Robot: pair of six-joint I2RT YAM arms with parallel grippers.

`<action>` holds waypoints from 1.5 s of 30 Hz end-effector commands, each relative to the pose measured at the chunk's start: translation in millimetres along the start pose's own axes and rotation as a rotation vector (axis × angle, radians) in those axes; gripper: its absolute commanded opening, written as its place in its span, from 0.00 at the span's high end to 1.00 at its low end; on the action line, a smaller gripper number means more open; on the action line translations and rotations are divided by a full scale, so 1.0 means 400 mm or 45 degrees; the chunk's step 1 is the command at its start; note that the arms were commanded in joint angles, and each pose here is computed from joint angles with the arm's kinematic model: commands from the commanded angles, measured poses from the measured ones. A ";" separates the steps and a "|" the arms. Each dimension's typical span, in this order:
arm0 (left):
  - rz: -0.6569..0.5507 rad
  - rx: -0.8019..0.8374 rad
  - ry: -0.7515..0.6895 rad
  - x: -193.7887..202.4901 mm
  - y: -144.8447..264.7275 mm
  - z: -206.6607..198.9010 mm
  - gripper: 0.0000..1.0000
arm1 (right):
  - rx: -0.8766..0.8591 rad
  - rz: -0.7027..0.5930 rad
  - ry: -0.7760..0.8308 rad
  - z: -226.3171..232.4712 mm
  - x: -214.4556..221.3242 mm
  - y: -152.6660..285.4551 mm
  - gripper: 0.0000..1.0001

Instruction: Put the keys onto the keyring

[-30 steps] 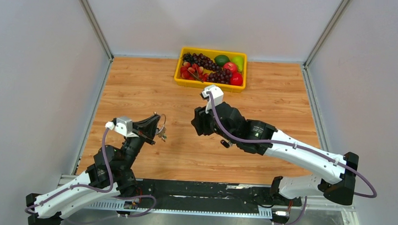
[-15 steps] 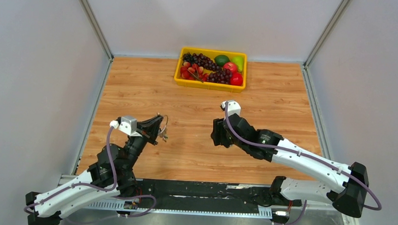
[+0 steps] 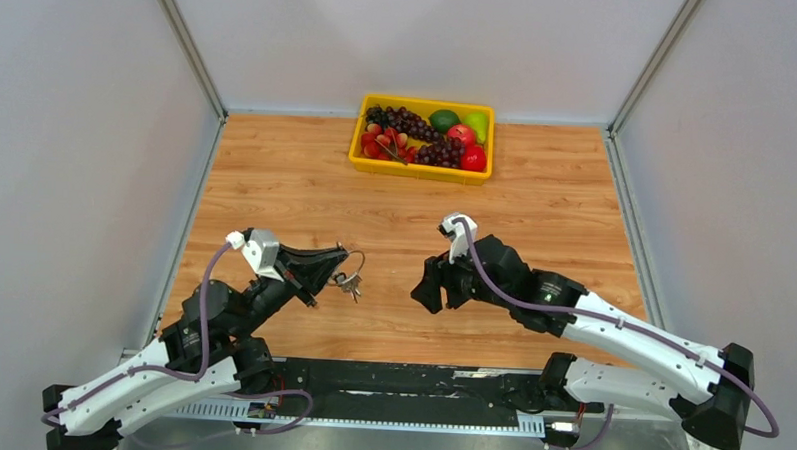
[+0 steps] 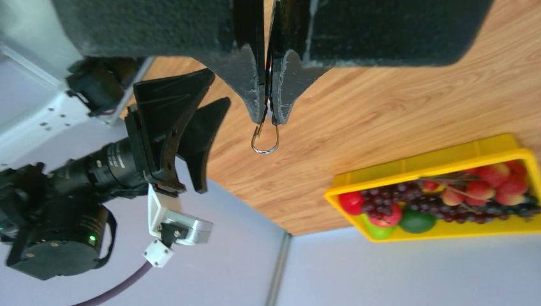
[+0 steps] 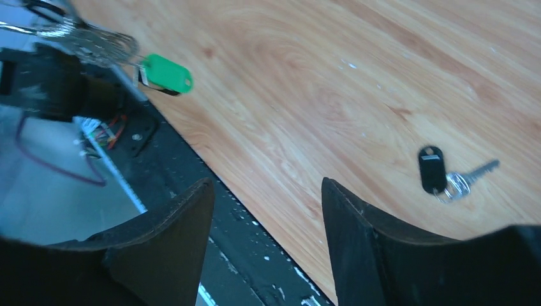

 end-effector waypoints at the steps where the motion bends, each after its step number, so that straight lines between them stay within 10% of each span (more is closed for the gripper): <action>1: 0.036 0.201 0.125 -0.036 0.009 -0.060 1.00 | -0.308 -0.249 0.170 0.046 -0.077 0.059 0.34; 12: 0.081 0.231 0.302 -0.055 -0.005 -0.098 1.00 | -0.346 -0.464 0.468 0.124 -0.110 0.077 0.34; 45: 0.092 -0.440 0.396 0.305 -0.115 0.244 1.00 | 0.040 -0.197 0.223 0.044 0.058 0.014 0.33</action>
Point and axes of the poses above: each gripper's point midway between its finger pads, its own y axis back along the fingers, its own z axis along the line the jaws close on, x = y × z, the point moved 10 cm from there along y, back along the fingers, and after that the axes turned 15 degrees about y, right-handed, at the moved point
